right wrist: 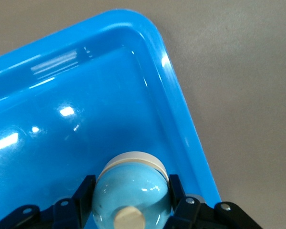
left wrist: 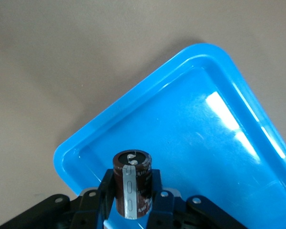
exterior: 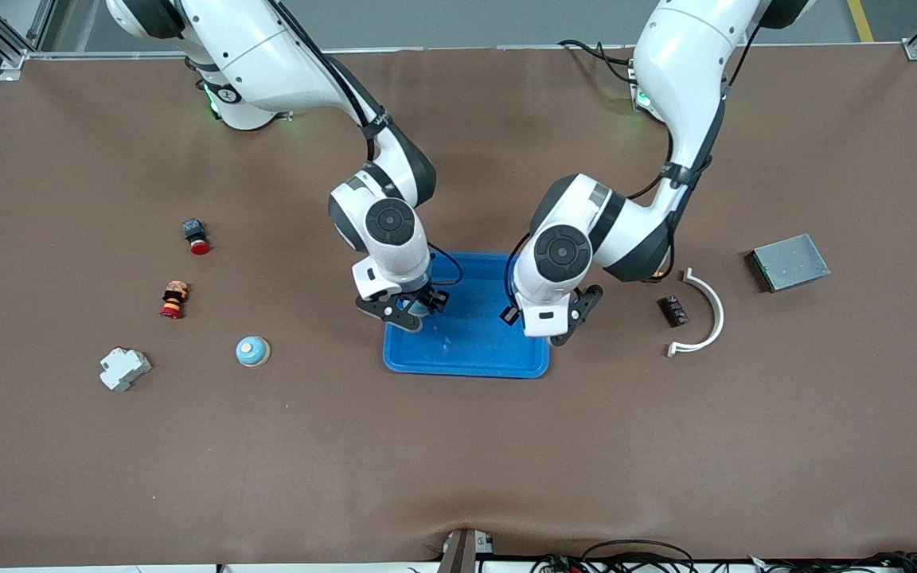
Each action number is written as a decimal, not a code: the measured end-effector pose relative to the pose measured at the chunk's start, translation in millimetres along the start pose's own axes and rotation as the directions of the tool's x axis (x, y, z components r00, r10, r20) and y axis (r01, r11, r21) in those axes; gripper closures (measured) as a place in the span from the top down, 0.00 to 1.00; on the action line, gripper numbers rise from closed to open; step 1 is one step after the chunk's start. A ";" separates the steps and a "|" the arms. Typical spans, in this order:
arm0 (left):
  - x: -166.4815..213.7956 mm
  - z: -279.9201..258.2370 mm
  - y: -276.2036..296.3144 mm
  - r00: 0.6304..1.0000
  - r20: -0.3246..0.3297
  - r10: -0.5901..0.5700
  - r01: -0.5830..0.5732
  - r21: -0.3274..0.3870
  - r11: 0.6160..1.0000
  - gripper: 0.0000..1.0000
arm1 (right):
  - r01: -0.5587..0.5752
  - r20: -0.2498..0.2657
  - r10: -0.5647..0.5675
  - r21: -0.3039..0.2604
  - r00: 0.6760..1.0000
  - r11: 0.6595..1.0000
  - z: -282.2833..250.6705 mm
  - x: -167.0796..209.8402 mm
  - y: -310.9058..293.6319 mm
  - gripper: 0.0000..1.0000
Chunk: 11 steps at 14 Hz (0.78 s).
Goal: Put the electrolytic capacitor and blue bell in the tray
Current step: 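Carry the bell and capacitor over the blue tray with both grippers, then open both grippers to drop the bell and capacitor into the tray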
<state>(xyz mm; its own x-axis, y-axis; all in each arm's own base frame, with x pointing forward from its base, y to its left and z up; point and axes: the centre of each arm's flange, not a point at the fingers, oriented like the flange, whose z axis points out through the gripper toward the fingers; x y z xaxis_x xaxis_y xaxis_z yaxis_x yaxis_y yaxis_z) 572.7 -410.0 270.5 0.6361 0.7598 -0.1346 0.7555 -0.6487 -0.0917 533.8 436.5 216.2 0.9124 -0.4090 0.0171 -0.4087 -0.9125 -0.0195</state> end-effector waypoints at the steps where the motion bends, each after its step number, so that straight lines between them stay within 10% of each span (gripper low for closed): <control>1: 1.3 7.8 1.5 1.000 -0.001 -0.001 0.001 -0.002 1.000 0.34 | 0.000 0.000 0.000 -0.004 1.000 1.000 2.3 -1.9 -0.5 0.67; 11: -7.2 68.2 5.2 1.000 0.000 0.013 -0.013 0.039 0.999 0.34 | -0.045 -0.013 0.046 0.021 0.999 0.999 27.4 -10.7 -6.1 0.67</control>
<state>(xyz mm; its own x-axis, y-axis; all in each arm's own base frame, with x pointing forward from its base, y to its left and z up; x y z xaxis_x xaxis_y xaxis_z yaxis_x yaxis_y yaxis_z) 561.4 -421.8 203.7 0.6462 0.7510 -0.1358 0.7402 -0.6600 -0.1283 527.2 446.7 188.8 0.8924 -0.4502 0.0293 -0.4490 -0.8926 -0.0411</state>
